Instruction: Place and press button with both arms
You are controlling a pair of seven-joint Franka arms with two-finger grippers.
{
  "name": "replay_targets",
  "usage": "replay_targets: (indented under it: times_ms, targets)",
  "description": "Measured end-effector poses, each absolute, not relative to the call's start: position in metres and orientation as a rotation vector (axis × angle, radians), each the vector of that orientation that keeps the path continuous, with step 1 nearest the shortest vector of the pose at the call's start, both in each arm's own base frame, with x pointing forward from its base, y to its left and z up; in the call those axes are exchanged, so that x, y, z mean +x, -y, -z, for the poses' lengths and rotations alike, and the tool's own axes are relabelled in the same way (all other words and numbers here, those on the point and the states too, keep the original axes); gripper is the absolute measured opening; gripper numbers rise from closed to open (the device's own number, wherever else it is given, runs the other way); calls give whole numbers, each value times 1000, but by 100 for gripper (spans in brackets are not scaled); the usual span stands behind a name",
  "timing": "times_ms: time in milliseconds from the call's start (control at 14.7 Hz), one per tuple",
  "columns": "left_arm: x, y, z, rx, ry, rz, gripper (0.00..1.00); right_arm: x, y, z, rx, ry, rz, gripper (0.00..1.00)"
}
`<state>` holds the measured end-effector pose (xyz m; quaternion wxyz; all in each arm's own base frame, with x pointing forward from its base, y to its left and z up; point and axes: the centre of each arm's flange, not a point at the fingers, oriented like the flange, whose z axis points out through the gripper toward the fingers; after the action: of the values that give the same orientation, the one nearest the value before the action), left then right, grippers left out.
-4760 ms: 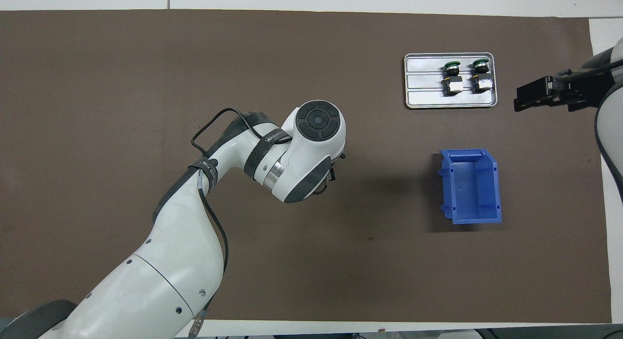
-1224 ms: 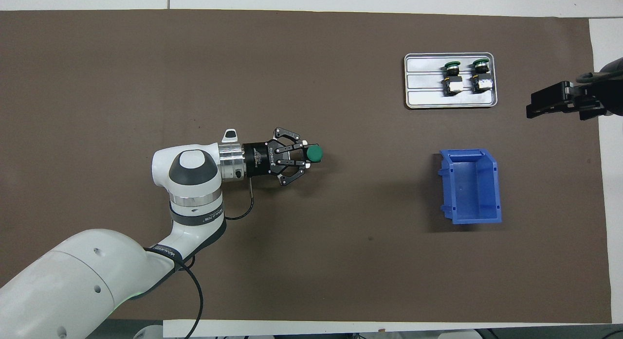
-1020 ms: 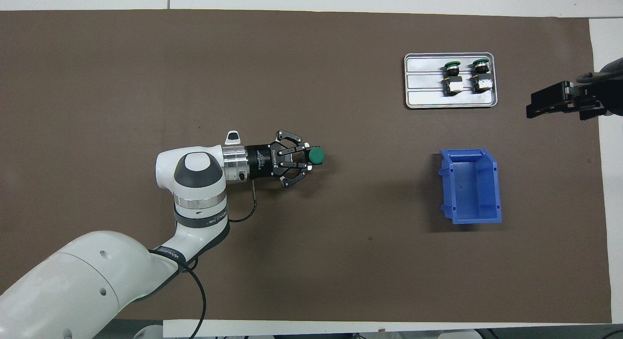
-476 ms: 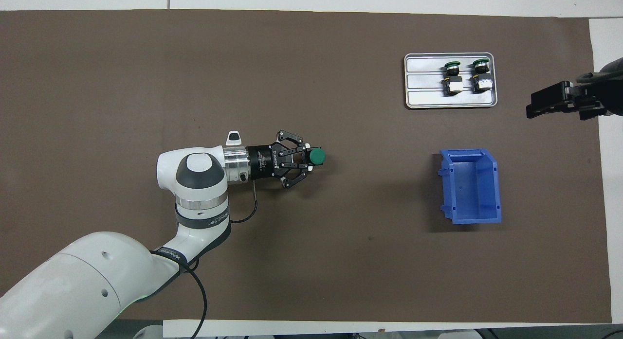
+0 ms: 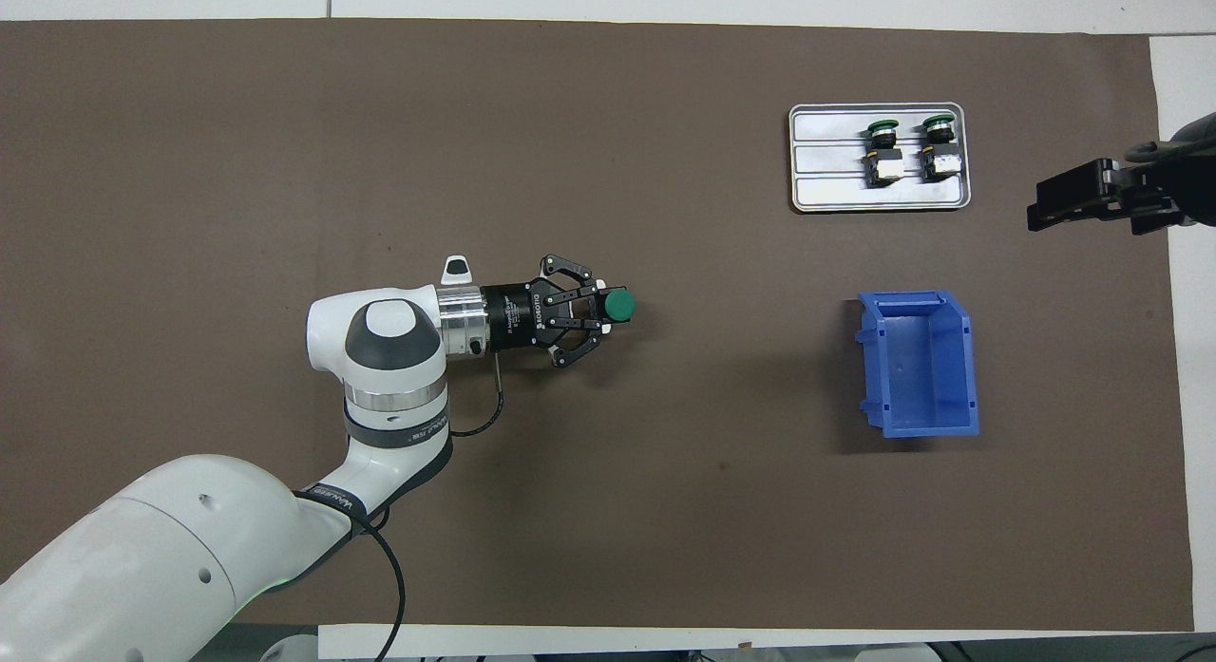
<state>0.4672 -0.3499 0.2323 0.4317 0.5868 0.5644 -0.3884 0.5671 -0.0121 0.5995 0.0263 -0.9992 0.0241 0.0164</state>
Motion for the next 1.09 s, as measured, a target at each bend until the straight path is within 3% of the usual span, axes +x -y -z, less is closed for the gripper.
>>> replay_targets:
  times_ms: [136, 204, 612, 1088]
  targets:
    - [467, 350, -232, 1463, -1408, 967, 33, 567, 12, -599, -3088, -74, -51, 99]
    - [468, 347, -229, 1468, -1427, 946, 39, 567, 12, -599, -3088, -74, -51, 99]
    - [469, 339, -218, 1477, -1465, 912, 100, 567, 12, -599, -3088, -74, -51, 99]
    - [470, 338, -217, 1477, -1468, 910, 100, 567, 12, -599, -3088, -74, -51, 99]
